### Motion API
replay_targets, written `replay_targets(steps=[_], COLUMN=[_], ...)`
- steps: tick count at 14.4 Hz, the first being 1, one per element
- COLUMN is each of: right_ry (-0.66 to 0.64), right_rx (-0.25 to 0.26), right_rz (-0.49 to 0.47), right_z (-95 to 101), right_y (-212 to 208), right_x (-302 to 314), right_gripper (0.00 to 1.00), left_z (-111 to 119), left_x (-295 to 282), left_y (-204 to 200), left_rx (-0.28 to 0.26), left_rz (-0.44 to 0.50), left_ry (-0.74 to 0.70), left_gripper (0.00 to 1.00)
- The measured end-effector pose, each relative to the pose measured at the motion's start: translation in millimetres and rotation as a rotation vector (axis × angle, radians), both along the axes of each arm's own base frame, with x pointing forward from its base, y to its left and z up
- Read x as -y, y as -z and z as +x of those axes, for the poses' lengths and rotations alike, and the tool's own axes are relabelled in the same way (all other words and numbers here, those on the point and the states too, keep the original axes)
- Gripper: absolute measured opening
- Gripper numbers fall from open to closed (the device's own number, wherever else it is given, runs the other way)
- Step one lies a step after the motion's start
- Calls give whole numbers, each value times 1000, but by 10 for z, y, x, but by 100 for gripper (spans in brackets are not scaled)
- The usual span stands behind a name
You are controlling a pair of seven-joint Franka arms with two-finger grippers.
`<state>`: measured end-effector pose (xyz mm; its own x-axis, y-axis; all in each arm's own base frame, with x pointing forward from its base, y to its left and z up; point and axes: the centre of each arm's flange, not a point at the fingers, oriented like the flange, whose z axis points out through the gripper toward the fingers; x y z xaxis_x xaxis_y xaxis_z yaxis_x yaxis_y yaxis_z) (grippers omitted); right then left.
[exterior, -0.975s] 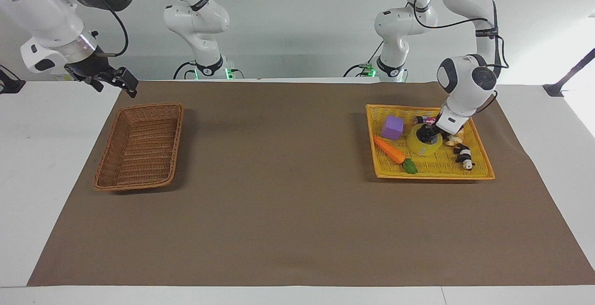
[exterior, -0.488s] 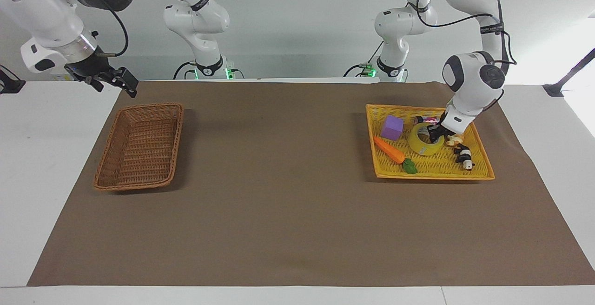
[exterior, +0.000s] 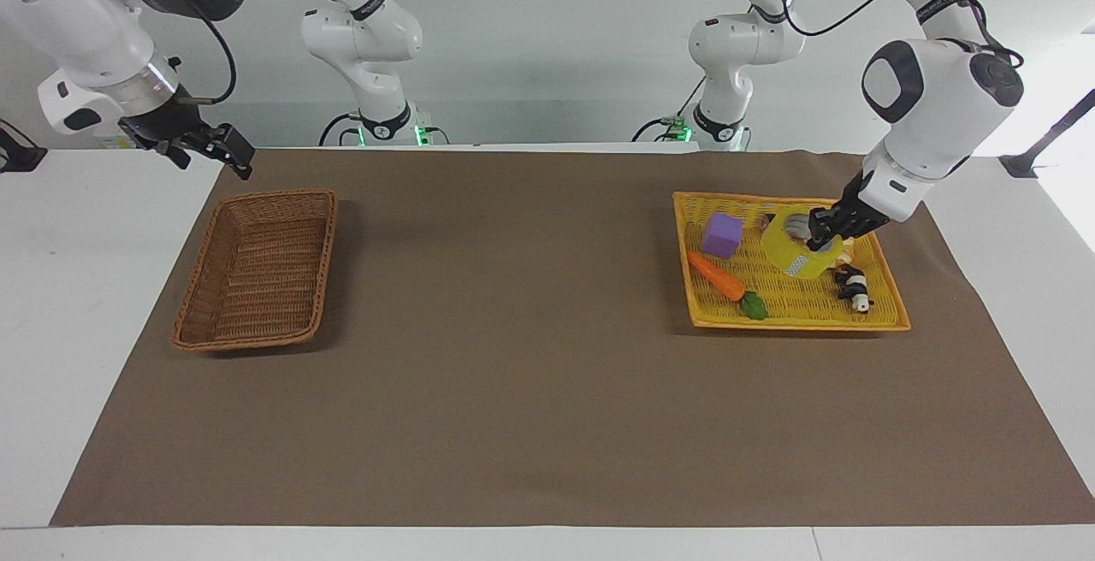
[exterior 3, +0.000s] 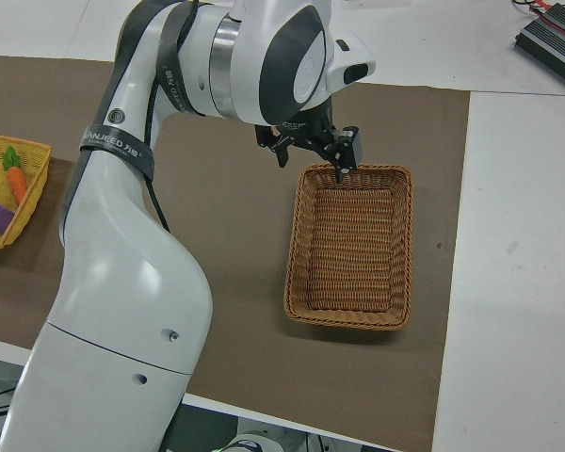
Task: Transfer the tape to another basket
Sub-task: 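Lift the tape roll out of the yellow basket toward the table center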
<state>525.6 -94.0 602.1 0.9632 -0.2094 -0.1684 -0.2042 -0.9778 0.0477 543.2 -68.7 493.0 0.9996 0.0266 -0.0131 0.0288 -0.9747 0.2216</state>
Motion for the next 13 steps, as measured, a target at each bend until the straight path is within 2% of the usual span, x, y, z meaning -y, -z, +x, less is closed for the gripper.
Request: replay_targets(steps=[5,8,11,13], right_ry=[0,-32,-216,-248], right_rx=[0,-1,11,33], right_rz=[0,6,113,285], right_z=[0,1,19,18], right_y=[0,1,23,40], right_x=[0,-7,-152,-336], right_gripper=[100,100,100,100], left_z=[-119,-270,-452,-515], left_x=[1083,1651,2107,2253], left_y=[-86,-148,-194,-213], left_rx=[-15,8,29,41], left_rz=[-212,-255,-273,-278], left_ry=[12,72,125,141], left_gripper=[21,21,21,21])
